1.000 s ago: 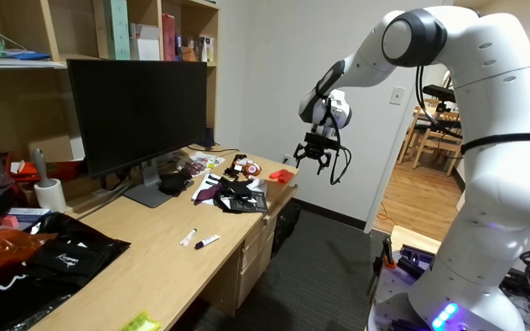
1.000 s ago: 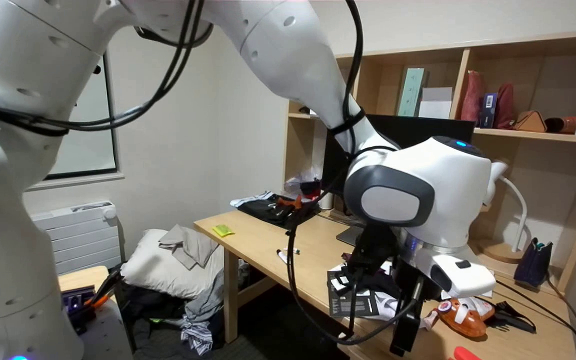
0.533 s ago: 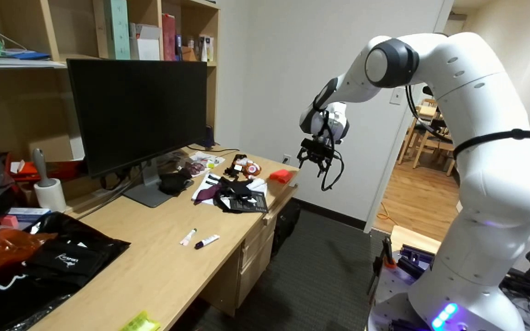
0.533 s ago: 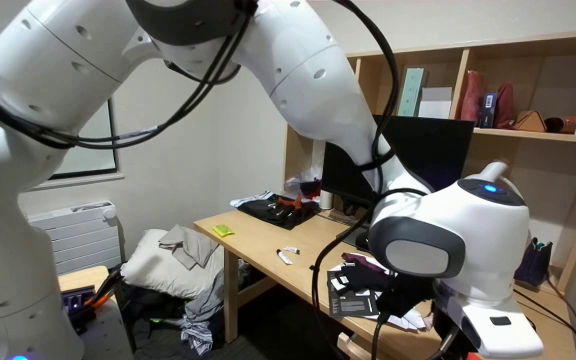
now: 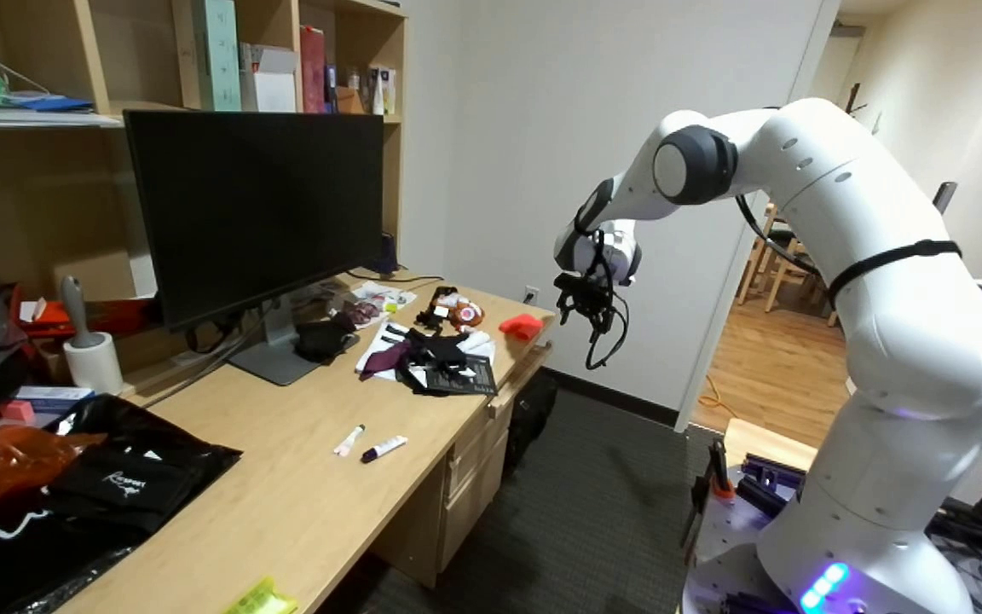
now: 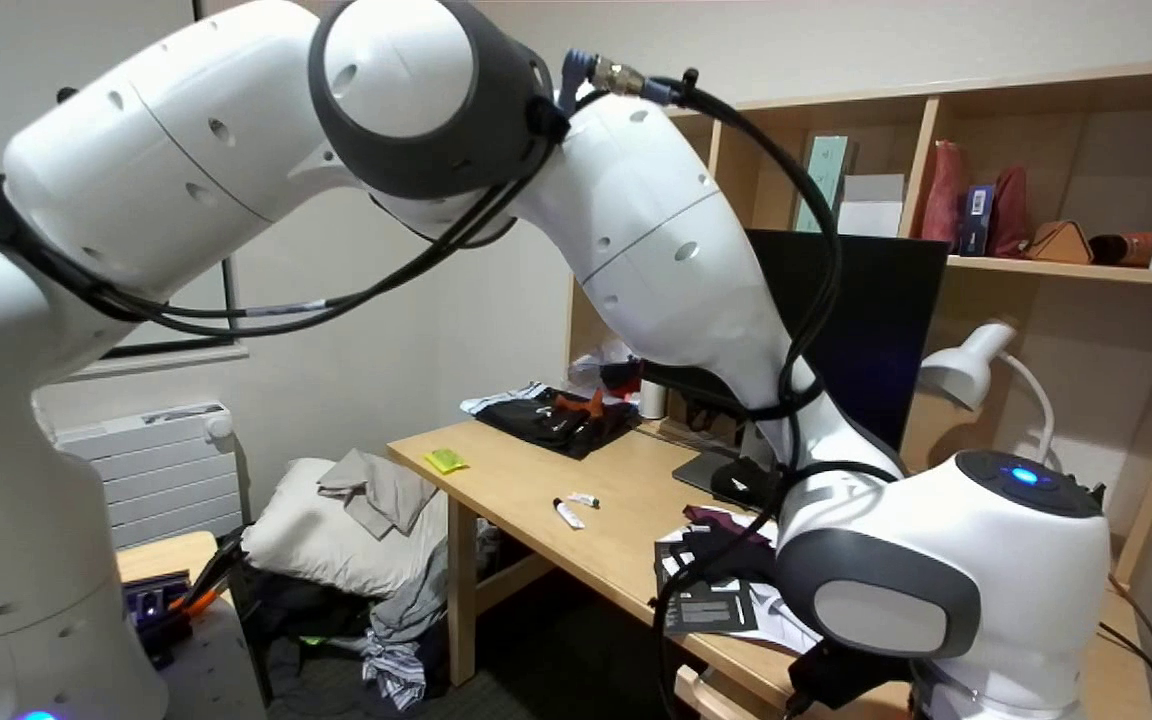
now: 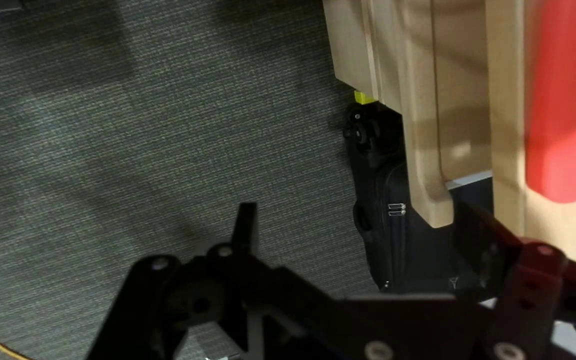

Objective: Open the top drawer fully

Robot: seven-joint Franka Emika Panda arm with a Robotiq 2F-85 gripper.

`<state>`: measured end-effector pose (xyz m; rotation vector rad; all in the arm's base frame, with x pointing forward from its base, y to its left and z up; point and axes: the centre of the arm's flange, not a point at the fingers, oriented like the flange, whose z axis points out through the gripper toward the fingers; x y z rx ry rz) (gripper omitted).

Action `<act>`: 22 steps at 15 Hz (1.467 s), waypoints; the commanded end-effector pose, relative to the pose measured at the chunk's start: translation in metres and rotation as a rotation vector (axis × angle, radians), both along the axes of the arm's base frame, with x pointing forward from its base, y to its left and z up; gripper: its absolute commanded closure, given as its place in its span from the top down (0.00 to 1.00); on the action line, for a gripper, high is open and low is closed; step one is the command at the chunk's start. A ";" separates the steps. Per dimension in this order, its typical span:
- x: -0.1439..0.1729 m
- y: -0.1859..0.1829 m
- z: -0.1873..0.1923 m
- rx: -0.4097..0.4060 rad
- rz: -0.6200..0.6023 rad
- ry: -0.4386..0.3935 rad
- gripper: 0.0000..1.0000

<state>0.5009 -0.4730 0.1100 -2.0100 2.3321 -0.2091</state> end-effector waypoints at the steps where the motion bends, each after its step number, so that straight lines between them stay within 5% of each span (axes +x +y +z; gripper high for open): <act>1: 0.001 -0.019 -0.025 0.033 -0.090 0.020 1.00; 22: 0.028 -0.067 -0.095 0.013 0.033 0.047 1.00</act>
